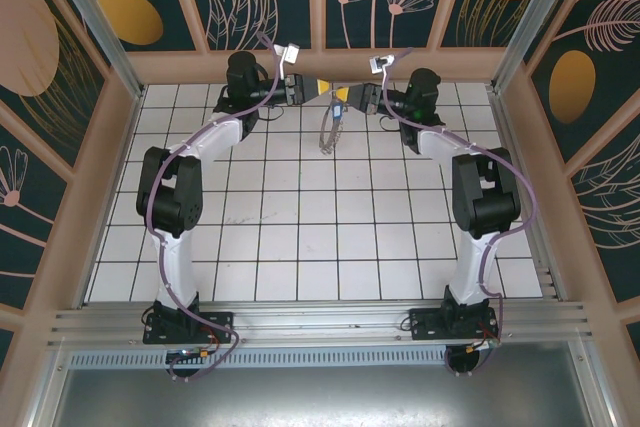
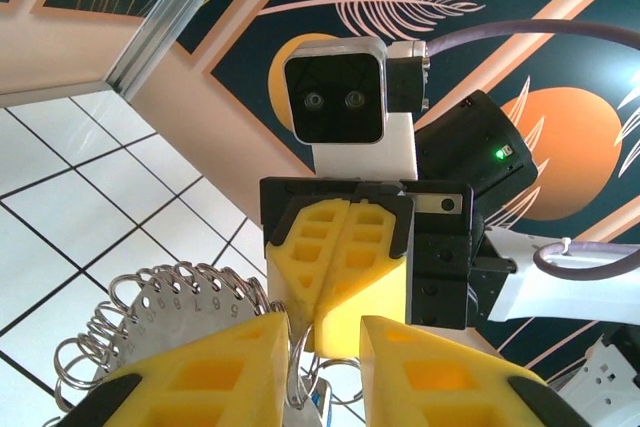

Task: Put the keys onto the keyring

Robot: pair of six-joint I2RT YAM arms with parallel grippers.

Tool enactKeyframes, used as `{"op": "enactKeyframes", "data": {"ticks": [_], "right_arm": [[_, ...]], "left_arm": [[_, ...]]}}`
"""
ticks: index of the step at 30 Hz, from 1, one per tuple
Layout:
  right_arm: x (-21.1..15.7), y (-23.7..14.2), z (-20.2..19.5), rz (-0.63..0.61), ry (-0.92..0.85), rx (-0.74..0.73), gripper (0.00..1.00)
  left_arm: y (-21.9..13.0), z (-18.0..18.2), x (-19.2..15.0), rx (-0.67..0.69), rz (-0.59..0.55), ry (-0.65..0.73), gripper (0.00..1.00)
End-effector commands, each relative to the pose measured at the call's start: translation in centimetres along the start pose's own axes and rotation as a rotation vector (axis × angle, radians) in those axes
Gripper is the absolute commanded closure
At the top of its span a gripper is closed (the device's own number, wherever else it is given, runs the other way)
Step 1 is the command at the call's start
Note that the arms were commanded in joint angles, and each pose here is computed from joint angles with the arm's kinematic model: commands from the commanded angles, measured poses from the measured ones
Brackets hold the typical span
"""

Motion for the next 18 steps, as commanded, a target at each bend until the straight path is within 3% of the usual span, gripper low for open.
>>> {"op": "enactKeyframes", "data": {"ticks": [1, 18], "right_arm": [[1.32, 0.64, 1.89, 0.005, -0.08, 0.057, 1.0], [1.23, 0.98, 1.76, 0.005, -0.078, 0.059, 1.0]], "left_arm": [[0.36, 0.01, -0.46, -0.024, 0.029, 0.017, 0.75], [1.17, 0.16, -1.25, -0.037, 0.047, 0.01, 0.78]]}}
Point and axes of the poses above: each hand's point on the last joint's axis, 136 mm out from that joint toward the fingers, its own y axis out along the fingers, its own z axis along the line the jaws close on, x = y × z, the point moved 4 cm from there along -y, back along the fingers, and after that the axes turned 3 degrees about -y, right-handed, at the moved point
